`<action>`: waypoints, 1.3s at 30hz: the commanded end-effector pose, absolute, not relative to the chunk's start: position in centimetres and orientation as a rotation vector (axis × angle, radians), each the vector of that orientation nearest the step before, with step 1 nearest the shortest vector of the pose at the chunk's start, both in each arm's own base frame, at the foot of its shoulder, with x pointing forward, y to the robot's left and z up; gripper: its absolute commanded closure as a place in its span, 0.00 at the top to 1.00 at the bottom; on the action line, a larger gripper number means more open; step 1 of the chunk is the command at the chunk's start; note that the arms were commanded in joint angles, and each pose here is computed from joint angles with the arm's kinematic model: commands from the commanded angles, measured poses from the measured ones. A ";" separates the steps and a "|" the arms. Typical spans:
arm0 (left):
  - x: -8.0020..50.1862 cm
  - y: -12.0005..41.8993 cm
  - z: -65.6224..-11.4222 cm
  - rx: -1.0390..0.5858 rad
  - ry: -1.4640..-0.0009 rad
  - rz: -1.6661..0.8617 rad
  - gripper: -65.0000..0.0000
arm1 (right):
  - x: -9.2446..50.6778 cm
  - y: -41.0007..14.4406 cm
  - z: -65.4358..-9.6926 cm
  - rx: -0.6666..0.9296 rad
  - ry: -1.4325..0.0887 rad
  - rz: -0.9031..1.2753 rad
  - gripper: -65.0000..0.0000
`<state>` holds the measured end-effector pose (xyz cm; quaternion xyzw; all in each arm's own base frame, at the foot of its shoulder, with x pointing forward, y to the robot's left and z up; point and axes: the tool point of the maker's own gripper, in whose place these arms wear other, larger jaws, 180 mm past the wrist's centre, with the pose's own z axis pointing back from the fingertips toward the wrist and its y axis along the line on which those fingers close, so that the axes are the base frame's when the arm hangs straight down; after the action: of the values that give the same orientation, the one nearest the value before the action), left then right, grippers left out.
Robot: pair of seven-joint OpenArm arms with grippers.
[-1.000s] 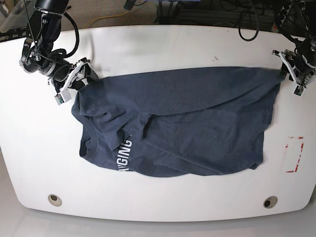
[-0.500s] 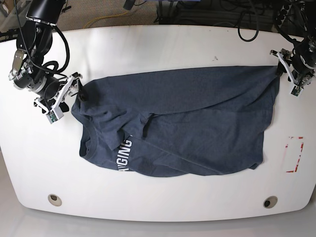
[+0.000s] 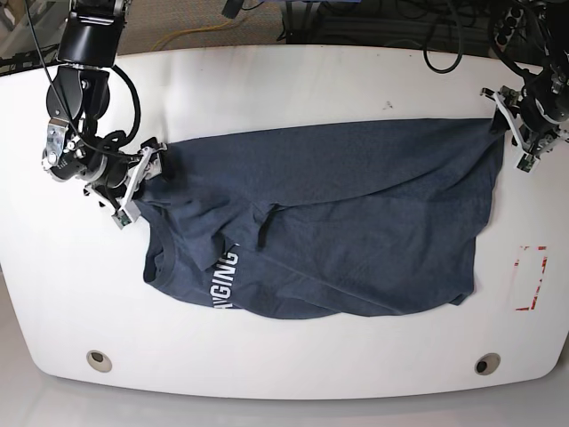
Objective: Fold the T-shirt properly
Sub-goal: 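Release the right gripper and regrasp the shirt edge beside it, then release the left gripper and regrasp the shirt edge lower down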
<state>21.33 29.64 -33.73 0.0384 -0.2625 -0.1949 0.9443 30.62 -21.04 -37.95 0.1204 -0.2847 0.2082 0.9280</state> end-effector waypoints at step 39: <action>32.4 32.2 -34.8 -0.143 -0.672 0.007 0.75 | 32.6 -20.2 -35.3 0.303 -0.763 0.372 0.00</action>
<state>31.25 31.55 -35.73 -0.0647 -0.3120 -0.0076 0.9478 31.45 -20.01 -36.90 0.1473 -0.3424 0.1766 0.9110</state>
